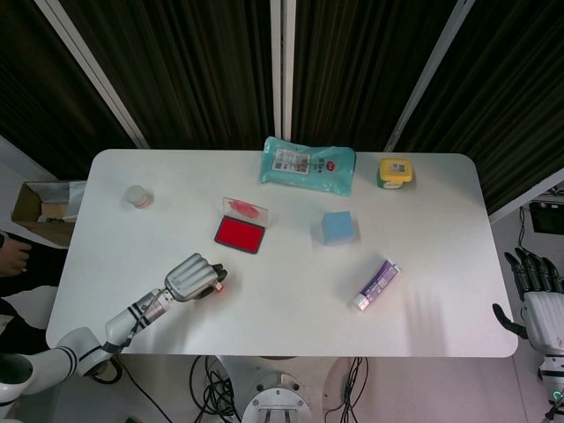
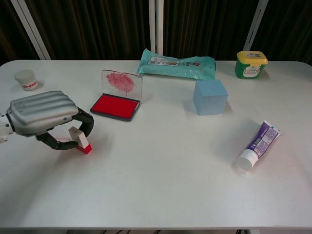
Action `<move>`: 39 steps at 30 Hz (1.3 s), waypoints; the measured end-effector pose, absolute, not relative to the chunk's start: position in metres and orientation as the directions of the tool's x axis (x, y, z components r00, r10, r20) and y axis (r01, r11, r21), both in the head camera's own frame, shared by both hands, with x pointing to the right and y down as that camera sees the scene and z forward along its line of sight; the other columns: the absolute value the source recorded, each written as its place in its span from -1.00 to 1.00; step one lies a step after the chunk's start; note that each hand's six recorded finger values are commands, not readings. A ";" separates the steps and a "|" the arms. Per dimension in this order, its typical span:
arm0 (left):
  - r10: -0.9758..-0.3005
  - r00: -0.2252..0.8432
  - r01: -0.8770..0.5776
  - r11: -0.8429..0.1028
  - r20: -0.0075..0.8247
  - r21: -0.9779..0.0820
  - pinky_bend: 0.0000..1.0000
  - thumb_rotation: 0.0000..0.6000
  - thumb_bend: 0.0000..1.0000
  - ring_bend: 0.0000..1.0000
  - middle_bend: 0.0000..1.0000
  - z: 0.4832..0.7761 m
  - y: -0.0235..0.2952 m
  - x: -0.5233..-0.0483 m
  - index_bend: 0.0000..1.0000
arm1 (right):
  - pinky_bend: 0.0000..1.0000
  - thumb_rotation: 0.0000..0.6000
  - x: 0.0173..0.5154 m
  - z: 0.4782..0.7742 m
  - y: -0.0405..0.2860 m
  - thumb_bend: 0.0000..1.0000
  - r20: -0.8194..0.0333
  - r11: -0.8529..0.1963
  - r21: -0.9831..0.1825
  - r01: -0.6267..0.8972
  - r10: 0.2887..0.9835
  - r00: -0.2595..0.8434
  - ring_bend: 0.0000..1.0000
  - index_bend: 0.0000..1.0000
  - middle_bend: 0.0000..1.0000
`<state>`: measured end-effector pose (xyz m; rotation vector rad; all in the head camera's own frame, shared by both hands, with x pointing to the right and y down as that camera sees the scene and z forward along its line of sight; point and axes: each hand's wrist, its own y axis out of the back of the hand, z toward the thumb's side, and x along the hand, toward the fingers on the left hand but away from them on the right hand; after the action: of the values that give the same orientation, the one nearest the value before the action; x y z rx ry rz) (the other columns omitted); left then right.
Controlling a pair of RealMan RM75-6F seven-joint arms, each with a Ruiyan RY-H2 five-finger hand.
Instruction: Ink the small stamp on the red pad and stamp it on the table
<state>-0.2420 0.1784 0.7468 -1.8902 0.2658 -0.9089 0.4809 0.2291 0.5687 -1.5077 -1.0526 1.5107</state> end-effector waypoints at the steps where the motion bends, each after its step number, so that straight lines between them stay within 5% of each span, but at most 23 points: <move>1: -0.538 0.696 0.195 -0.494 0.475 -0.847 1.00 1.00 -0.35 0.89 0.06 0.747 0.178 -0.242 0.02 | -1.00 1.00 0.481 0.569 0.229 -0.59 -0.388 -0.387 -0.921 0.045 0.921 -0.032 -1.00 -1.00 -1.00; 20: -0.562 0.690 0.122 -0.530 0.456 -0.839 1.00 1.00 -0.17 0.94 0.16 0.740 0.165 -0.238 0.16 | -1.00 1.00 0.481 0.571 0.229 -0.59 -0.397 -0.396 -0.918 0.036 0.917 -0.035 -1.00 -1.00 -1.00; 27: -0.619 0.664 -0.005 -0.563 0.418 -0.826 1.00 1.00 -0.14 0.96 0.18 0.729 0.116 -0.216 0.18 | -1.00 1.00 0.474 0.572 0.228 -0.59 -0.399 -0.398 -0.916 0.041 0.917 -0.015 -1.00 -1.00 -1.00; 39: -0.658 0.563 -0.050 -0.630 0.499 -0.775 1.00 1.00 -0.10 0.97 0.18 0.762 0.049 -0.187 0.18 | -1.00 1.00 0.478 0.563 0.226 -0.59 -0.383 -0.382 -0.923 0.033 0.923 -0.027 -1.00 -1.00 -1.00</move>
<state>-0.1868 0.0489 0.7618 -2.0618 0.5657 -1.0572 0.4779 0.2264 0.5625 -1.4990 -1.0425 1.5068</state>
